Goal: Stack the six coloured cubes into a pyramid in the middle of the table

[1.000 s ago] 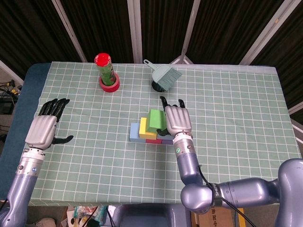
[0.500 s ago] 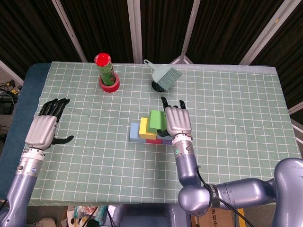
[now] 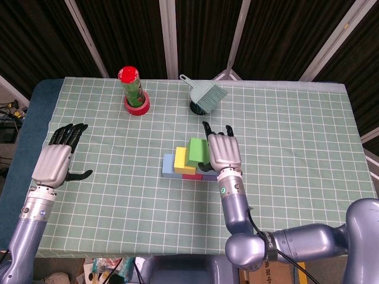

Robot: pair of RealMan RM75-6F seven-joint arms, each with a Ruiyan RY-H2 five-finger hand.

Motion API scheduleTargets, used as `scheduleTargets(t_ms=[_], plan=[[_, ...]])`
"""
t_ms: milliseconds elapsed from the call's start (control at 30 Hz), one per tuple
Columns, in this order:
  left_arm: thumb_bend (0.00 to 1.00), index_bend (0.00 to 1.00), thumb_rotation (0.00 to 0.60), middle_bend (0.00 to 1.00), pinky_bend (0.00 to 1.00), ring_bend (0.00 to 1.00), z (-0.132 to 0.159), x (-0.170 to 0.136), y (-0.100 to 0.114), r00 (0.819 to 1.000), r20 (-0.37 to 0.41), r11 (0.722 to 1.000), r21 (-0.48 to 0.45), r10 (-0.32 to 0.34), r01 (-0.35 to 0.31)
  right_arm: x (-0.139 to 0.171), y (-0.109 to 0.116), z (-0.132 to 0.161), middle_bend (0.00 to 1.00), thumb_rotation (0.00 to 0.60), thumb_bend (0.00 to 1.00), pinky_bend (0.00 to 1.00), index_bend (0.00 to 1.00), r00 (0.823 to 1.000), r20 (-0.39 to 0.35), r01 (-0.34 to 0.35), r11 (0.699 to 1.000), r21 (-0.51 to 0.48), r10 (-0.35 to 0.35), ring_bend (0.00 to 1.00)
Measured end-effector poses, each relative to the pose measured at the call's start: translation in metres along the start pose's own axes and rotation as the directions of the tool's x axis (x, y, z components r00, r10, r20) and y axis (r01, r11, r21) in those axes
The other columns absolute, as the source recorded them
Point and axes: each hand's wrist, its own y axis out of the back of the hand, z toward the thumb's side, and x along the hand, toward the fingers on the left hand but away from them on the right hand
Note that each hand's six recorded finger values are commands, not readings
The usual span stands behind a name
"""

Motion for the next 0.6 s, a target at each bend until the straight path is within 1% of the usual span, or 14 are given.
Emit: scheduleTargets(t_ms=[600], plan=[[0.17,0.00,0.600,0.05,0.00,0.00,0.0005,-0.0005,-0.0004,1.000,0.001,1.000,-0.003,-0.001,0.001,-0.0017,-0.0037,-0.0012,0.47,0.600,0.32,0.00,0.00,1.000,0.001,-0.005,1.000,-0.003,0.005,0.30]])
